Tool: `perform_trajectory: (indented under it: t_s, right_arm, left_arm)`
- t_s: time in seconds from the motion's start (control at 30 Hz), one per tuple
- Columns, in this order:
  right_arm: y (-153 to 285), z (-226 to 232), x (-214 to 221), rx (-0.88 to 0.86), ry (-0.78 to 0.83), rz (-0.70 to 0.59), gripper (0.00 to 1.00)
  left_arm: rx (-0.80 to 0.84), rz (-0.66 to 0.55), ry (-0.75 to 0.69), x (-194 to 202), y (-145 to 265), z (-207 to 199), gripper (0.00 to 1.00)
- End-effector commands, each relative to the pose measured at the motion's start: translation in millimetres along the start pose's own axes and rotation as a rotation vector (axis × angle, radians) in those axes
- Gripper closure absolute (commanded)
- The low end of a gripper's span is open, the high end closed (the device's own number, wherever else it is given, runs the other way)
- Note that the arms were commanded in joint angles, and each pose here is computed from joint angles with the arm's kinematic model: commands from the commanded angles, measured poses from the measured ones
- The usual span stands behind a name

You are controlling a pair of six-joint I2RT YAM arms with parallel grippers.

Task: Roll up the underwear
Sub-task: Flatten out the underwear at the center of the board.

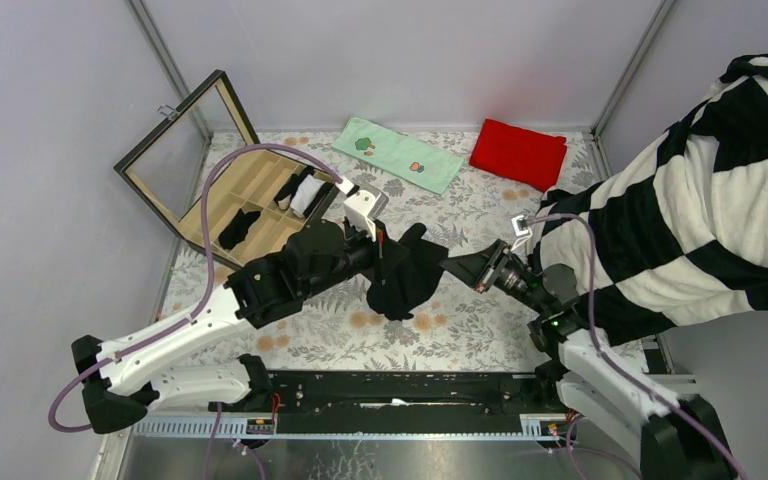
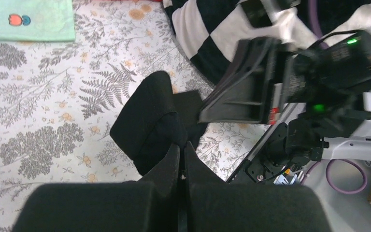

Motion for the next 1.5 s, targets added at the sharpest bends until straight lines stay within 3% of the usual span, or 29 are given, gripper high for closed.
perform_trajectory:
  t_s: [0.0, 0.13, 0.27, 0.37, 0.53, 0.6, 0.7, 0.87, 0.9, 0.97, 1.03, 1.13, 1.27, 1.37, 1.47]
  right_arm:
    - [15, 5, -25, 0.188, 0.147, -0.009, 1.00]
    - [48, 25, -56, 0.376, 0.288, -0.029, 1.00]
    - [70, 59, -77, 0.436, 0.404, 0.048, 1.00]
    - [76, 93, -88, 0.380, 0.438, 0.089, 1.00]
    - [64, 123, -99, 0.303, 0.387, 0.164, 1.00]
    - [50, 124, -94, 0.256, 0.321, 0.213, 1.00]
    - [26, 104, -75, 0.203, 0.187, 0.277, 1.00]
    - [-22, 62, -19, 0.214, 0.100, 0.428, 1.00]
    - [-36, 57, 1, 0.226, 0.109, 0.492, 0.94]
    - [-63, 59, 43, 0.159, 0.131, 0.623, 0.63]
    - [-83, 49, 62, 0.137, 0.114, 0.660, 0.51]
    - [-89, 22, 56, 0.282, 0.180, 0.613, 0.43]
    - [-52, -14, 36, 0.561, 0.348, 0.608, 0.34]
    - [2, -46, 32, 0.796, 0.483, 0.711, 0.33]
    - [36, -57, 35, 0.851, 0.578, 0.817, 0.31]
  left_arm:
    - [-0.007, -0.070, 0.067, -6, -3, 1, 1.00]
    - [0.082, -0.006, 0.112, 10, -21, -13, 1.00]
    - [0.196, 0.051, 0.143, 21, -49, -35, 0.97]
    - [0.163, 0.013, 0.169, 18, -71, -27, 0.78]
    - [0.098, 0.020, 0.277, 7, -97, 11, 0.37]
    - [-0.007, -0.016, 0.322, -1, -88, 47, 0.27]
    - [-0.158, -0.126, 0.362, -19, -43, 98, 0.19]
    - [-0.369, -0.188, 0.314, -23, 27, 150, 0.15]
    - [-0.406, -0.173, 0.304, -17, 37, 156, 0.14]
    - [-0.435, -0.166, 0.292, -11, 48, 159, 0.13]
    - [-0.456, -0.161, 0.298, -2, 54, 164, 0.13]
    - [-0.465, -0.132, 0.305, 10, 54, 168, 0.12]
    - [-0.452, -0.077, 0.318, 27, 47, 172, 0.10]
    - [-0.409, -0.004, 0.356, 46, 34, 171, 0.10]
    - [-0.410, 0.049, 0.414, 65, 25, 176, 0.10]
Point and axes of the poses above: each gripper's point midway between its finger pads, its own y axis back along the fingers, its own z axis along the line the jaws close on, x = y × z, the point moved 2 cm from there along y, back along the fingers, and after that the axes turned 12 degrees about y, right-handed, at the moved point
